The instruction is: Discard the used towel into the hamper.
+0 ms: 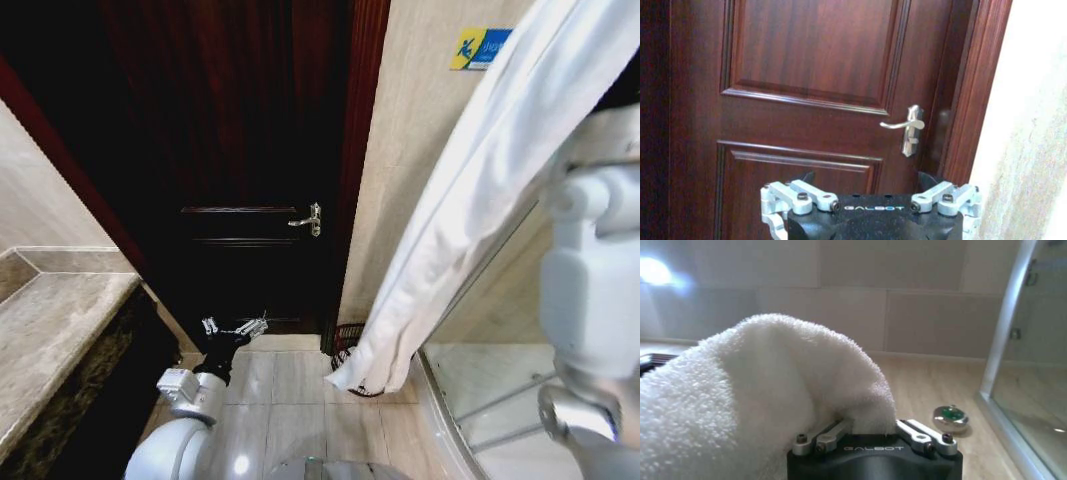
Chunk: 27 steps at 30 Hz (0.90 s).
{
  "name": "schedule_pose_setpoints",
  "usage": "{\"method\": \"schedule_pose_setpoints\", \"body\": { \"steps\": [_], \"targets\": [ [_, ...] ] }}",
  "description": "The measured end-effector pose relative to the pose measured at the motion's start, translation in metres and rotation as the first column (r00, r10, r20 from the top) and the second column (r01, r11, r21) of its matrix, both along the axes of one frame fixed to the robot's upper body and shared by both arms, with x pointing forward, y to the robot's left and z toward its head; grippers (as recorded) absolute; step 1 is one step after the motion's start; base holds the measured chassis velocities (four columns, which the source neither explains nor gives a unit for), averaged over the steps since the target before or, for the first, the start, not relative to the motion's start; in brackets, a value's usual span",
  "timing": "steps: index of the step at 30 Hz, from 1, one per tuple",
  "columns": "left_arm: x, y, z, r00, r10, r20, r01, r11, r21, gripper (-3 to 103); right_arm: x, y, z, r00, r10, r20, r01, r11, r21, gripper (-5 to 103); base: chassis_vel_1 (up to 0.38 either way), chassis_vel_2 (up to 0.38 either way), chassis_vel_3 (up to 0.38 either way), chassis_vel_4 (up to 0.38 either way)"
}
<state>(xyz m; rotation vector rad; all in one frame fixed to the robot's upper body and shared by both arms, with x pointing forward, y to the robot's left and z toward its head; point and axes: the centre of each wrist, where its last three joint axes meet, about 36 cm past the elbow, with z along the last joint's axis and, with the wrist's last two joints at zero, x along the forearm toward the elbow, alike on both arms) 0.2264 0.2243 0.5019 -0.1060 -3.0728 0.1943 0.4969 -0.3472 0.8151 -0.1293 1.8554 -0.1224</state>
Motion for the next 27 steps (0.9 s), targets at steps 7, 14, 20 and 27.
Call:
{"method": "schedule_pose_setpoints", "body": {
  "steps": [7, 14, 20, 27],
  "targets": [
    [0.000, 0.000, 0.000, 1.000, 0.000, 0.000, 0.000, 1.000, 0.000, 100, 0.022, 0.000, 0.012, 1.000, -0.006, 0.002, 0.006, 0.998, 0.057, 7, 0.000, 0.000, 0.000, 0.000],
    [0.000, 0.000, 0.000, 1.000, 0.000, 0.000, 0.000, 1.000, 0.000, 100, 0.051, 0.014, 0.049, 0.999, 0.021, 0.028, -0.025, 0.987, 0.161, 7, 0.000, 0.000, 0.000, 0.000],
    [0.000, 0.000, 0.000, 1.000, 0.000, 0.000, 0.000, 1.000, 0.000, 100, 0.072, 0.046, 0.069, 0.997, 0.074, 0.034, -0.080, 0.974, 0.210, 7, 0.000, 0.000, 0.000, 0.000],
    [0.000, 0.000, 0.000, 1.000, 0.000, 0.000, 0.000, 1.000, 0.000, 100, 0.095, 0.082, 0.098, 0.992, 0.107, 0.064, -0.119, 0.964, 0.240, 7, 0.000, 0.000, 0.000, 0.000]
  ]
}}
